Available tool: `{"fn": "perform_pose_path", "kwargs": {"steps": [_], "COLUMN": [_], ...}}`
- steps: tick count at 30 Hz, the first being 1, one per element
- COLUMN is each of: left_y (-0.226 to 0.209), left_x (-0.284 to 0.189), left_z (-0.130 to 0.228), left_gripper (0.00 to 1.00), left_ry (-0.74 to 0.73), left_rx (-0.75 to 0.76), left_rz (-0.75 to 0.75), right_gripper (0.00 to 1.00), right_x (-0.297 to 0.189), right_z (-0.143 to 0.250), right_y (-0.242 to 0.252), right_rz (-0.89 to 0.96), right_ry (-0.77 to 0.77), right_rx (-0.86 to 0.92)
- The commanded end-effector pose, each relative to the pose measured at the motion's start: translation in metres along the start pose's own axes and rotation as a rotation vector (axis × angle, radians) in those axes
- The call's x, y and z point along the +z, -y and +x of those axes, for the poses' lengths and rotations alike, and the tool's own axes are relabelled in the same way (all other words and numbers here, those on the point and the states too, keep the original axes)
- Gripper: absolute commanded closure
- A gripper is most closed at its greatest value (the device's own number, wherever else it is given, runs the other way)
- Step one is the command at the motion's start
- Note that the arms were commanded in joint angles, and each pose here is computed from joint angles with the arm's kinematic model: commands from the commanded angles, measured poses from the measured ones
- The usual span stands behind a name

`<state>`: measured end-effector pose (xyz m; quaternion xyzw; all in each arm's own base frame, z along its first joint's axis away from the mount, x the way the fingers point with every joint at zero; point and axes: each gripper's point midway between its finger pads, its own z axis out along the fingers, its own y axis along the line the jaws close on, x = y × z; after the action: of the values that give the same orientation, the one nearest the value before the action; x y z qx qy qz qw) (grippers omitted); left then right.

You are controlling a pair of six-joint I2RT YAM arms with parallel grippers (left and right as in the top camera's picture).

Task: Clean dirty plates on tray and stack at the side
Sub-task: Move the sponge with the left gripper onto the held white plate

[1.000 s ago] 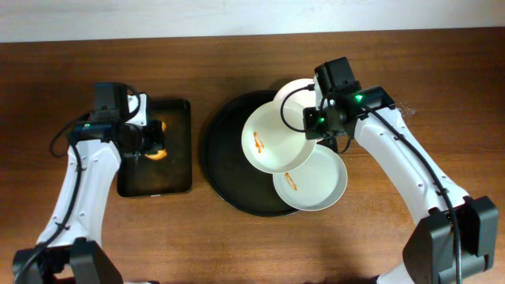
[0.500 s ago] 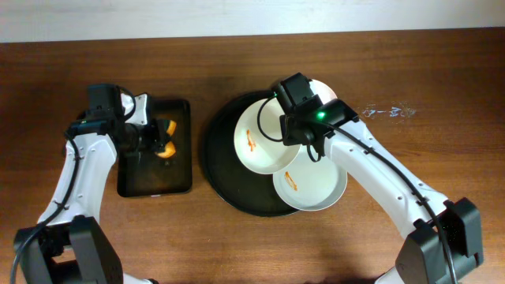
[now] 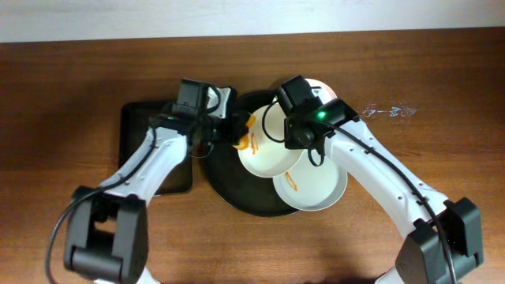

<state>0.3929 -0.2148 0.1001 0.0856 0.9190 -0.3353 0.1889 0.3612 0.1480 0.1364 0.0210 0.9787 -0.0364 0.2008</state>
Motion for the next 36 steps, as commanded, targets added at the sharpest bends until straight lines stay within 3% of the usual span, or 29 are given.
{"fn": "perform_pose_path", "kwargs": {"steps": [1, 16, 27, 36], "left_y": [0.003, -0.016, -0.009, -0.015], "left_x": [0.022, 0.058, 0.086, 0.107], "left_z": [0.012, 0.04, 0.057, 0.089], "left_gripper": [1.0, 1.0, 1.0, 1.0], "left_ry": [-0.048, -0.145, -0.145, -0.189], "left_rx": [-0.032, -0.065, 0.048, 0.072], "left_rz": [0.0, -0.026, -0.164, -0.166], "right_gripper": [0.96, 0.96, 0.96, 0.96], "right_x": [0.009, 0.031, 0.03, 0.03], "right_z": [-0.002, 0.007, 0.01, 0.013], "right_y": [-0.006, -0.013, -0.023, -0.027], "right_rz": [0.0, 0.002, -0.052, -0.078], "right_ry": [-0.012, -0.068, -0.094, -0.11], "right_rx": [0.044, 0.077, 0.08, 0.081]}}
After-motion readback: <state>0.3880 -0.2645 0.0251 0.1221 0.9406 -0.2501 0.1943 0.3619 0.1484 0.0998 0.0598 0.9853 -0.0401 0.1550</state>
